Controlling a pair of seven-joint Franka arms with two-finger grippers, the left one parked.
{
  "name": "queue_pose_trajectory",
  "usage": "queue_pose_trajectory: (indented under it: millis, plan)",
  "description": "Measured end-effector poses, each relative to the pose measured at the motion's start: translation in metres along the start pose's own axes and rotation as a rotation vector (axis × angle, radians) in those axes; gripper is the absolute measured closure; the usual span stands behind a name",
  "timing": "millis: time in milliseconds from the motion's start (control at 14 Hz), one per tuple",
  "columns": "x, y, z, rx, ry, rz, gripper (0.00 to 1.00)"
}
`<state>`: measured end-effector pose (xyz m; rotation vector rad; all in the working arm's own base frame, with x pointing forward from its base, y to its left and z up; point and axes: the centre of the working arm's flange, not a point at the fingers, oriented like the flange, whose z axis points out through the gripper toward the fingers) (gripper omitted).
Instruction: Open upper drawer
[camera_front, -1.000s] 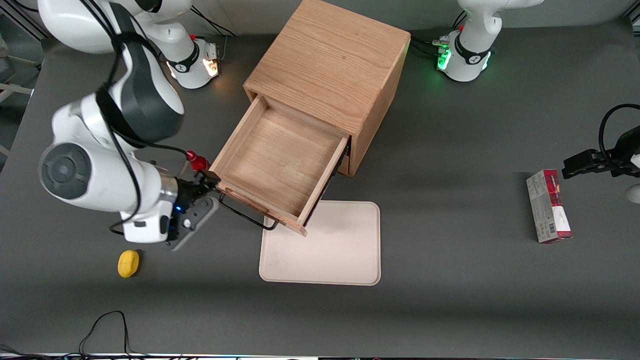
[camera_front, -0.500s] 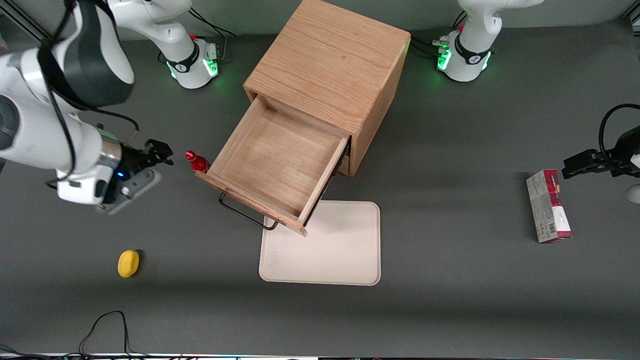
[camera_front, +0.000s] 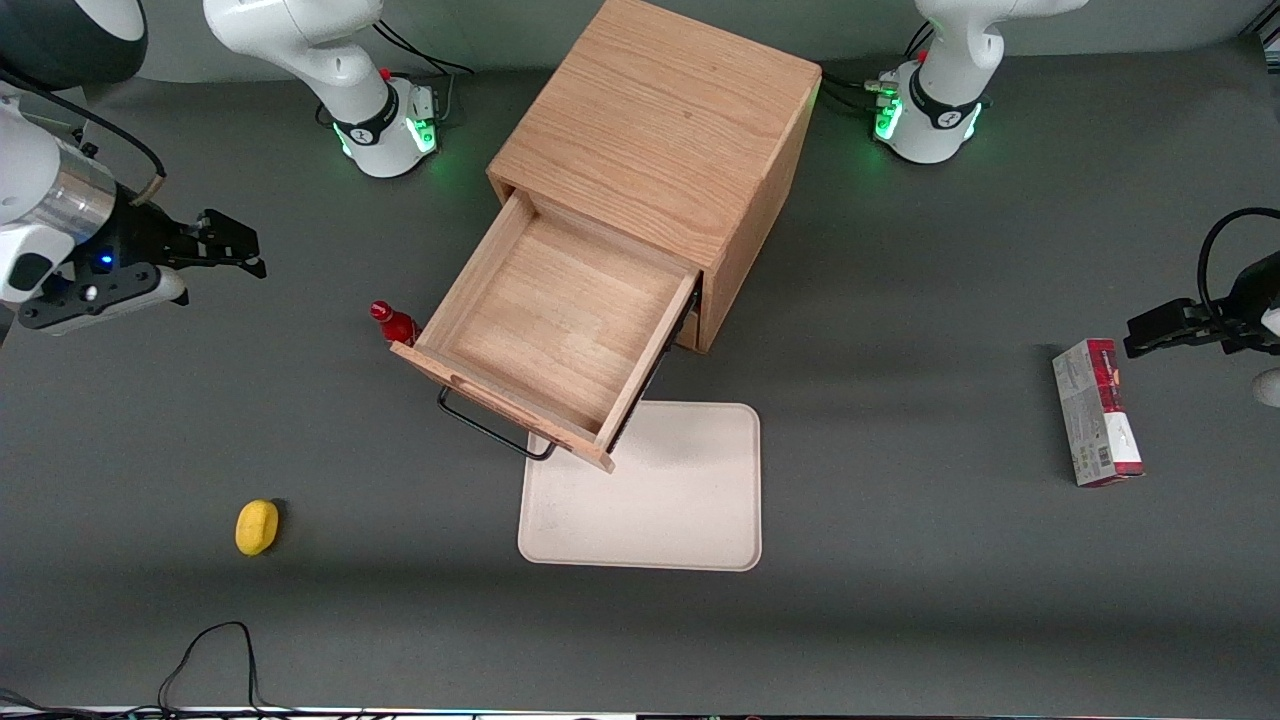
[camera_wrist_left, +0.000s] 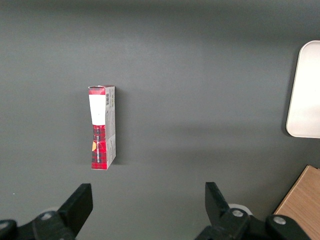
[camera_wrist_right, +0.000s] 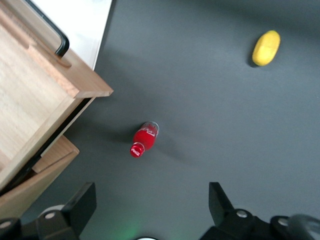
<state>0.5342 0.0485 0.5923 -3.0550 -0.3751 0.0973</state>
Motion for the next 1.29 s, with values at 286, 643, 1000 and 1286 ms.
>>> queue_pose_trajectory:
  millis: [286,643,1000,1286]
  plan:
    - [0.000,0.011,-0.004,0.000,0.019,0.066,0.00]
    - [-0.004,0.023,-0.012,0.001,0.027,0.158,0.00]
    - [-0.001,-0.009,-0.016,-0.010,0.032,0.188,0.00]
    - [-0.003,-0.009,-0.018,-0.009,0.024,0.190,0.00]
